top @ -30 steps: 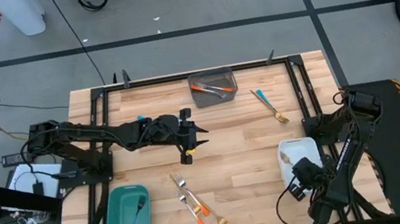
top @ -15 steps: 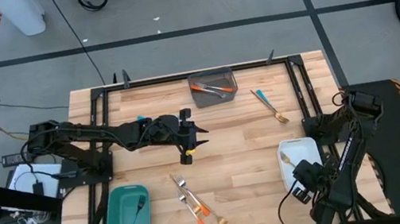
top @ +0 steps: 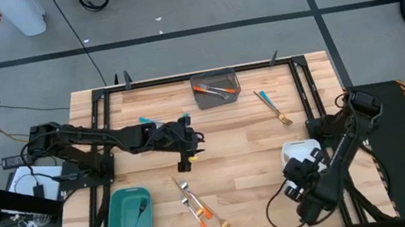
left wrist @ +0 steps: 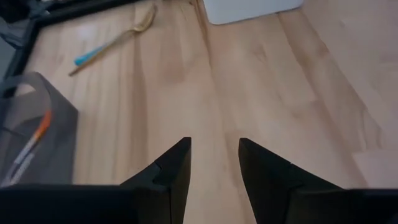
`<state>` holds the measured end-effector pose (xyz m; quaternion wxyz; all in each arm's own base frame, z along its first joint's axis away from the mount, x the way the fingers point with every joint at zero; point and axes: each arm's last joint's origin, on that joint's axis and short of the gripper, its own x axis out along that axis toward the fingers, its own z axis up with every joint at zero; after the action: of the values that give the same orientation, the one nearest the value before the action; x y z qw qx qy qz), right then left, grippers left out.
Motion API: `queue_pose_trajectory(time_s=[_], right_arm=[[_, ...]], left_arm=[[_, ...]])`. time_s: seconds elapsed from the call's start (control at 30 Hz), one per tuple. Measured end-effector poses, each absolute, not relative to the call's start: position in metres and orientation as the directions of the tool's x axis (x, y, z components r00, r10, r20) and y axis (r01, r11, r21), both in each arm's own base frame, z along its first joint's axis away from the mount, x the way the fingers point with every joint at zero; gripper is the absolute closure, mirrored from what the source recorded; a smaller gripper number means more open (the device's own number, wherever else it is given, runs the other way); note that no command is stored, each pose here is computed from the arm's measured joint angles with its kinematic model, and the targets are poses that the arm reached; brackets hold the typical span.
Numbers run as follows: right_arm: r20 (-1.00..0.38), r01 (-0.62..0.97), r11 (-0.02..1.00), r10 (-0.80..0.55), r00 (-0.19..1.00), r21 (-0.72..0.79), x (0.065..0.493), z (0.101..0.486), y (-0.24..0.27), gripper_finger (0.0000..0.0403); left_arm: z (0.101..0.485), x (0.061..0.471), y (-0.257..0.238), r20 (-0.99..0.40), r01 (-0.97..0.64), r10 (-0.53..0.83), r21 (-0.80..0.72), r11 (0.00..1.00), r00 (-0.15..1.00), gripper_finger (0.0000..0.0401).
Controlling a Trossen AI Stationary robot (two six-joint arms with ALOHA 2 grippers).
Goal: Sort silverware by color (type)
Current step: Put the gold fork into the white bin
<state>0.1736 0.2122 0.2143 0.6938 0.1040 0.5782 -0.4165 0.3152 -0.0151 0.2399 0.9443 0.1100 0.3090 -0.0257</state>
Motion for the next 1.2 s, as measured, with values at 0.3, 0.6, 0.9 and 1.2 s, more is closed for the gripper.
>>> queue_pose_trajectory(time_s=[0.3, 0.6, 0.9, 1.2], right_arm=[[-0.904, 0.589, 0.721, -0.425, -0.039, -0.365, 0.206, 0.213, 0.188, 0.0301], [-0.925, 0.494, 0.818, -0.374, 0.070, -0.294, 0.243, 0.209, 0.167, 0.0301], [-0.937, 0.380, 0.887, -0.329, 0.121, -0.263, 0.266, 0.208, 0.148, 0.0301], [-0.897, 0.305, 0.861, -0.439, 0.043, -0.407, 0.269, 0.210, 0.121, 0.0301]], left_arm=[[0.238, 0.312, -0.034, -0.608, 0.130, -0.027, 0.126, 0.983, 0.793, 0.0259], [0.233, 0.306, -0.050, -0.658, 0.126, -0.063, 0.049, 0.991, 0.750, 0.0259], [0.228, 0.297, -0.071, -0.714, 0.180, -0.105, 0.030, 0.983, 0.692, 0.0259], [0.219, 0.283, -0.079, -0.808, 0.165, -0.069, 0.035, 0.986, 0.586, 0.0259]])
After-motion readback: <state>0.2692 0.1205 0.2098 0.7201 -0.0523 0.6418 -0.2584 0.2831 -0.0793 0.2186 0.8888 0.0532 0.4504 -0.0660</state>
